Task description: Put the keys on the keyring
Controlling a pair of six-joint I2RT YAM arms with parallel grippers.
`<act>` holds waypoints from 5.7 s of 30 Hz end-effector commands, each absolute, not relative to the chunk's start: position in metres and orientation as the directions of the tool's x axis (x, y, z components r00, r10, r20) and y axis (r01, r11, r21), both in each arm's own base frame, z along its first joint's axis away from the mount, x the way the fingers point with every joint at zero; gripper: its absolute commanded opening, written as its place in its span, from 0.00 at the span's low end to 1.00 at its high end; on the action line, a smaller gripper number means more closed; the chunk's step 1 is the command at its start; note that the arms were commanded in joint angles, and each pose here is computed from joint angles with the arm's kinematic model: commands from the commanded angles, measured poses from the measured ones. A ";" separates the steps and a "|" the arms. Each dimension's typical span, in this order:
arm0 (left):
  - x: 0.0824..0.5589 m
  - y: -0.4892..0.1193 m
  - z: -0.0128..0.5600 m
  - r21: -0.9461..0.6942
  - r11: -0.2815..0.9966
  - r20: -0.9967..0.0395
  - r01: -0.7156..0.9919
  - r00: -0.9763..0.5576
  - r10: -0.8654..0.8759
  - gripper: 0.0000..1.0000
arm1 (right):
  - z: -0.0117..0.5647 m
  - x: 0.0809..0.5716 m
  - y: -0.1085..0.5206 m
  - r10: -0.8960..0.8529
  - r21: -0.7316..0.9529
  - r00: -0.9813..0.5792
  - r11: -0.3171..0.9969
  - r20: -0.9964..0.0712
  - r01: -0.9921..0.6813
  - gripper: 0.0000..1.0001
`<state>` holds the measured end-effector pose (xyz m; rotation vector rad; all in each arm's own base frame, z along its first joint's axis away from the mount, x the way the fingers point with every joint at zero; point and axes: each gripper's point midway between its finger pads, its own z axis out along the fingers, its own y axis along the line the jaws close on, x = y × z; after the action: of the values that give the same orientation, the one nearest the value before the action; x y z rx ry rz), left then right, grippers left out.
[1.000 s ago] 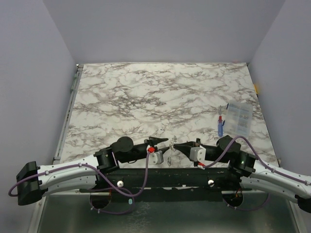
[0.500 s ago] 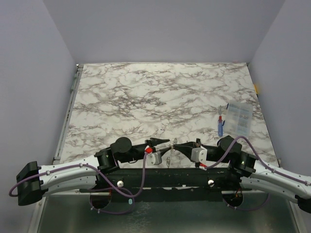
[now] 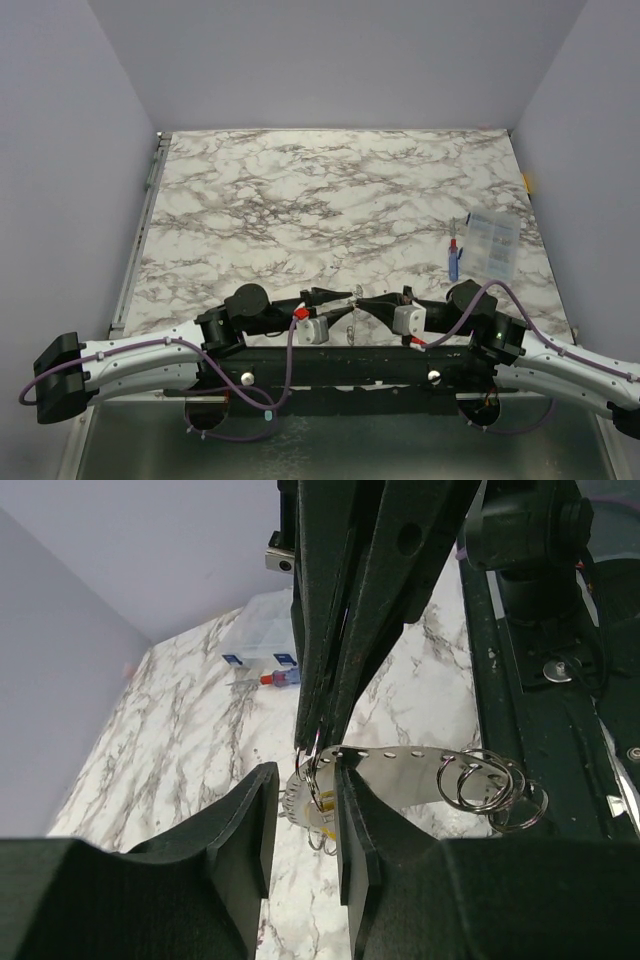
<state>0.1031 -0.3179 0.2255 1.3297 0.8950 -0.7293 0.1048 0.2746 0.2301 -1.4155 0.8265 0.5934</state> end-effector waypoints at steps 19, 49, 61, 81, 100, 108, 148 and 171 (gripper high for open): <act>0.112 -0.324 0.225 0.452 0.156 -0.892 0.878 0.449 0.053 0.33 | 0.252 0.094 0.276 -0.016 -0.618 0.620 0.107 -0.784 -0.779 0.01; 0.123 -0.317 0.223 0.489 0.201 -0.872 0.849 0.478 0.103 0.00 | 0.251 0.098 0.274 -0.034 -0.621 0.622 0.124 -0.782 -0.774 0.20; 0.141 -0.316 0.200 0.501 0.213 -0.857 0.839 0.446 0.258 0.00 | 0.209 0.122 0.275 -0.258 -0.616 0.581 0.078 -0.772 -0.784 0.44; 0.147 -0.315 0.177 0.476 0.188 -0.842 0.859 0.383 0.379 0.00 | 0.190 0.146 0.291 -0.389 -0.634 0.574 0.035 -0.721 -0.773 0.28; 0.137 -0.320 0.184 0.435 0.166 -0.870 0.885 0.365 0.333 0.00 | 0.176 0.152 0.293 -0.426 -0.640 0.570 0.029 -0.702 -0.768 0.20; 0.131 -0.322 0.189 0.420 0.145 -0.880 0.896 0.363 0.306 0.00 | 0.172 0.155 0.294 -0.440 -0.644 0.571 0.020 -0.693 -0.765 0.06; 0.113 -0.307 0.263 0.381 0.217 -0.913 0.899 0.403 -0.063 0.31 | 0.287 0.092 0.279 0.102 -0.684 0.706 0.184 -0.701 -0.706 0.01; 0.085 -0.315 0.261 0.385 0.062 -0.911 0.921 0.390 -0.134 0.07 | 0.284 0.083 0.288 0.143 -0.678 0.689 0.125 -0.710 -0.724 0.01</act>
<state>0.0946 -0.3128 0.2579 1.2277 0.8734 -0.9077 0.0903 0.2861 0.2730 -1.3234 0.6046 0.6466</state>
